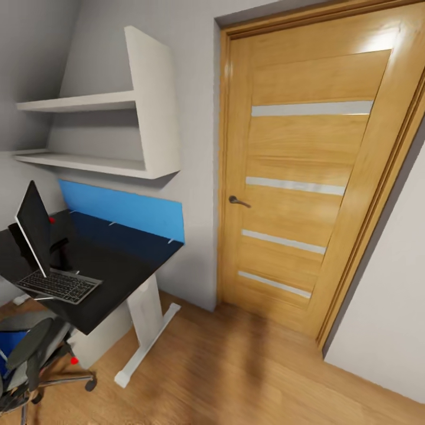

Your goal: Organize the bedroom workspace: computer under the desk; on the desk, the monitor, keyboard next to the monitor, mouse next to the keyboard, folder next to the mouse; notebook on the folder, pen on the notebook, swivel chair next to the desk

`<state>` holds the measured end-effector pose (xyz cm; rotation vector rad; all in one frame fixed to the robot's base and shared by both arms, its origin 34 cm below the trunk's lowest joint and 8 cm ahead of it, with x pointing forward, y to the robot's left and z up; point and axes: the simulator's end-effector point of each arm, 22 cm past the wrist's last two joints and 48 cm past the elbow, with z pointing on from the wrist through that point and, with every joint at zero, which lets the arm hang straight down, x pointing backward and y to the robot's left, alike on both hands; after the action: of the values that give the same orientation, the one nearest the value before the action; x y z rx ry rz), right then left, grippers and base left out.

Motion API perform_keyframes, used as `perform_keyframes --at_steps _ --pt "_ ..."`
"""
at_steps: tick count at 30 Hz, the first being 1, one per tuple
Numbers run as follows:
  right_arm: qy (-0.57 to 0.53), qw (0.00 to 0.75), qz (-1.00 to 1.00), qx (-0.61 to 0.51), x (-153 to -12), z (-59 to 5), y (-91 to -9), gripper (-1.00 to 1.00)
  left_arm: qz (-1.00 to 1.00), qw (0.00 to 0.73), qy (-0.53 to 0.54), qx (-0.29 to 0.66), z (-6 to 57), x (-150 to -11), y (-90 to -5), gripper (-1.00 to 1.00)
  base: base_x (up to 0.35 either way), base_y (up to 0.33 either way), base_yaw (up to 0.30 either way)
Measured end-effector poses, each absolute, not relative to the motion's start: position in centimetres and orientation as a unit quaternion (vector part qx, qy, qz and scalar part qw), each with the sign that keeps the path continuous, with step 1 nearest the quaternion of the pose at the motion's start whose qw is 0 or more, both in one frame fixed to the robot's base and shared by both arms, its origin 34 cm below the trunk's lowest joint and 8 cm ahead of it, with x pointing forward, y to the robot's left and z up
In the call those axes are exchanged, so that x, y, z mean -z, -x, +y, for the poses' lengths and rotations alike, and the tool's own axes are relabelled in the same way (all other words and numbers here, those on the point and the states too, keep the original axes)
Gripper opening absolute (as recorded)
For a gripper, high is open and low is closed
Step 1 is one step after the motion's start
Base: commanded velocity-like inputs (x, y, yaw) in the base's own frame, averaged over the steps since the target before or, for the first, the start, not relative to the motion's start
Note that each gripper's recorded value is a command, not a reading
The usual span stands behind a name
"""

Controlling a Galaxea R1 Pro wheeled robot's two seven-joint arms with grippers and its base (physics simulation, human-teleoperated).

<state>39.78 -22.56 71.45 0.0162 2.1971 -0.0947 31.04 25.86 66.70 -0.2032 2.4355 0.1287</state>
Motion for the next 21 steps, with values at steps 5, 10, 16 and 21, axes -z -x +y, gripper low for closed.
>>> perform_keyframes --at_steps 5,10,16,21 --pt "-0.007 0.454 0.890 0.038 -71.45 -22.56 -39.78 1.00 0.936 0.340 0.078 -0.050 25.86 -66.70 -31.04 1.00 0.000 0.000 0.290" --pt "-0.007 0.454 0.890 0.038 -71.44 -22.56 -39.78 1.00 0.936 0.340 0.078 -0.050 25.86 -66.70 -31.04 1.00 0.000 0.000 0.290" --pt "-0.006 0.454 0.890 0.038 -71.44 -22.55 -39.78 1.00 0.936 0.340 0.078 -0.049 25.86 -66.70 -31.04 1.00 0.000 0.000 0.290" --pt "-0.007 0.454 0.890 0.038 -71.44 -22.55 -39.78 1.00 0.936 0.340 0.078 -0.050 25.86 -66.69 -31.03 1.00 0.000 0.000 0.288"
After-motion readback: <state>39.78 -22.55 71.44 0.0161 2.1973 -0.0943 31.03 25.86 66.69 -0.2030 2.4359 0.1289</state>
